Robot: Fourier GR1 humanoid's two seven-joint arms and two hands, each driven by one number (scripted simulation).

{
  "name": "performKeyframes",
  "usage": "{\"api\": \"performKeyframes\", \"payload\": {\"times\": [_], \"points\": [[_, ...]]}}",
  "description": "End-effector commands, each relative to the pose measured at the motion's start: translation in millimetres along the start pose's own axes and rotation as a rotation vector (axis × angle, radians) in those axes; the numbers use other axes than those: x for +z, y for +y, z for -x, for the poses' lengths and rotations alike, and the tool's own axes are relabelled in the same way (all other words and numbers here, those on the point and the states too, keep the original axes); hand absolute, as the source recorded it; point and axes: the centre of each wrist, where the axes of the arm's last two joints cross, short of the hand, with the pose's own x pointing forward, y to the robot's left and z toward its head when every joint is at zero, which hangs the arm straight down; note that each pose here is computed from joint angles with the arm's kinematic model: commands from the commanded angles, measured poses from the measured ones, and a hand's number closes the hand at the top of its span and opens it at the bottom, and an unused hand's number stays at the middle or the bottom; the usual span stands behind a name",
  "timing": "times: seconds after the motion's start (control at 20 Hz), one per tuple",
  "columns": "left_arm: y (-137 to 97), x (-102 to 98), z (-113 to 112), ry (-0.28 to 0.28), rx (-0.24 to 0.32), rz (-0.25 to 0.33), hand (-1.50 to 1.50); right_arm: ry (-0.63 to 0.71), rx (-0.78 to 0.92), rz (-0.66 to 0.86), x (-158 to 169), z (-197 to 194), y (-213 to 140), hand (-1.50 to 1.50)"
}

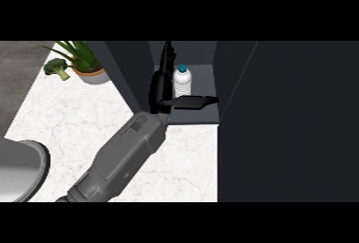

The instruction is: Pick up the bottled water, place it into the cabinet and close the cabinet

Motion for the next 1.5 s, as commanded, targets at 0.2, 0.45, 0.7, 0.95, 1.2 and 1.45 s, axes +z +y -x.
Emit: {"api": "performKeyframes", "payload": {"times": [0.2,0.45,0.7,0.95,1.2,1.45], "points": [[-10.0,81.6,-1.3,0.024,0.125,0.025,-1.5,-0.036,0.026,-0.009,-6.1,-27.3,18.4,-1.5],[-7.7,132.7,-1.4,0.027,0.154,0.031,-1.5,-0.039,0.041,-0.023,-2.1,-33.7,26.4,-1.5],[10.0,156.6,-23.6,0.055,0.182,0.118,1.5,-0.013,0.043,-0.101,-7.1,-38.1,29.7,1.5],[34.0,199.0,-34.0,0.061,0.187,0.141,1.5,0.035,0.027,-0.211,-10.8,-26.9,23.7,1.5],[82.8,194.1,-51.4,0.052,0.127,0.141,1.5,0.038,0.05,-0.228,-9.7,-26.9,35.4,1.5],[118.2,217.9,-59.7,0.054,0.099,0.14,1.5,0.122,0.042,-0.43,-17.0,-31.0,47.0,1.5]]}}
